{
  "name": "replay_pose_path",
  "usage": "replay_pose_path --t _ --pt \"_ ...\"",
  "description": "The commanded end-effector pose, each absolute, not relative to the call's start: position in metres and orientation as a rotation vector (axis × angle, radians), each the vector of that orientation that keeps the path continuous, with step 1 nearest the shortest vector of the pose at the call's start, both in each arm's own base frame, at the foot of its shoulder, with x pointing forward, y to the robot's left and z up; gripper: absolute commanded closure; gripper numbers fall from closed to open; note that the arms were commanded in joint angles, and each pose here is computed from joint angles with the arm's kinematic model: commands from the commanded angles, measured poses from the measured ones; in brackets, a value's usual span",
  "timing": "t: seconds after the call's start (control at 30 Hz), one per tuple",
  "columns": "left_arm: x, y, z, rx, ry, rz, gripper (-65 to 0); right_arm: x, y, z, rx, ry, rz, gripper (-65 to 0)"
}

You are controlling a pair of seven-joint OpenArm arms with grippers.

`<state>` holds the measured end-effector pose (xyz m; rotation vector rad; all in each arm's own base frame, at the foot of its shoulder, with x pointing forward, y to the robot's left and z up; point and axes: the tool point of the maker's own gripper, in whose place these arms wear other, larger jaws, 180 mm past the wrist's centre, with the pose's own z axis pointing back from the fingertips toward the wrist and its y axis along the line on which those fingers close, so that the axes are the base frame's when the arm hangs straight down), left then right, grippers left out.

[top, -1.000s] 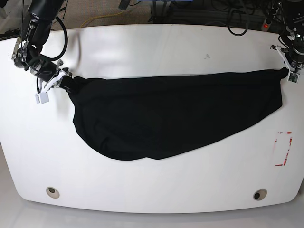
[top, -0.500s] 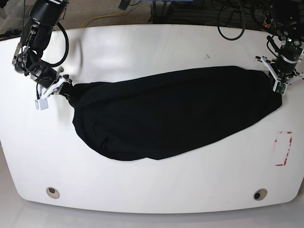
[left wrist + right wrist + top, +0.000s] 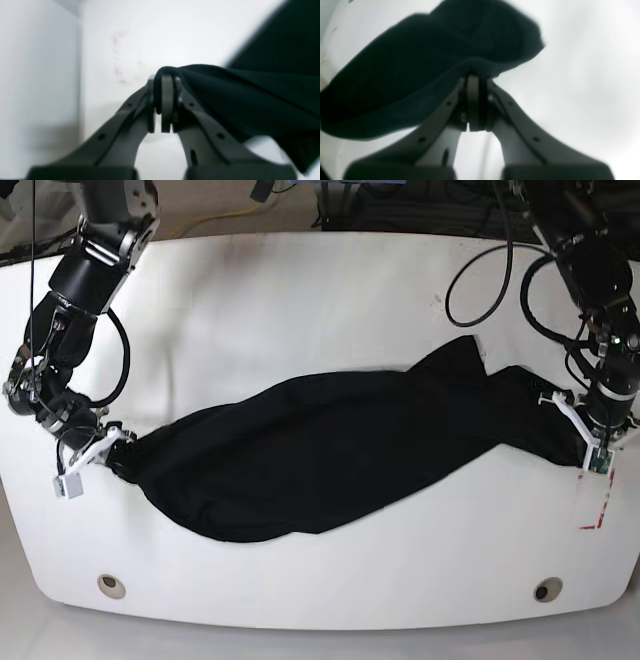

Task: Fold the T-shirt properly
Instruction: 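Stretch the shirt taut between both grippers and lower it, then lift the stretched shirt and swing it down onto the table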

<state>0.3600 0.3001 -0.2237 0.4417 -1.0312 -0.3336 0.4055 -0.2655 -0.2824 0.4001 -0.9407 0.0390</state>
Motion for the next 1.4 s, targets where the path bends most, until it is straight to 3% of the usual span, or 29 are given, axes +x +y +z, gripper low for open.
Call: replay_pose_path --t 0.0,0.3,0.83,1.1,1.37 --pt "0.38 0.298 -0.184 0.498 -1.119 -0.343 0.0 0.438 -0.265 -0.231 0.378 -1.06 0.1 0.0" --pt "0.412 0.306 -0.092 0.596 -1.257 -0.268 0.0 0.498 -0.254 -0.13 0.324 -1.178 0.241 0.0" --pt "0.395 0.344 0.089 0.89 -1.501 -0.204 0.0 0.544 -0.223 0.042 0.287 -1.347 0.402 0.0" --pt "0.395 0.348 0.16 0.948 -1.577 -0.204 0.0 0.546 -0.218 0.029 0.265 -1.288 0.433 0.0" --pt "0.405 0.334 0.151 0.97 -1.529 -0.312 0.0 0.538 -0.24 0.02 0.216 -1.229 0.416 0.0"
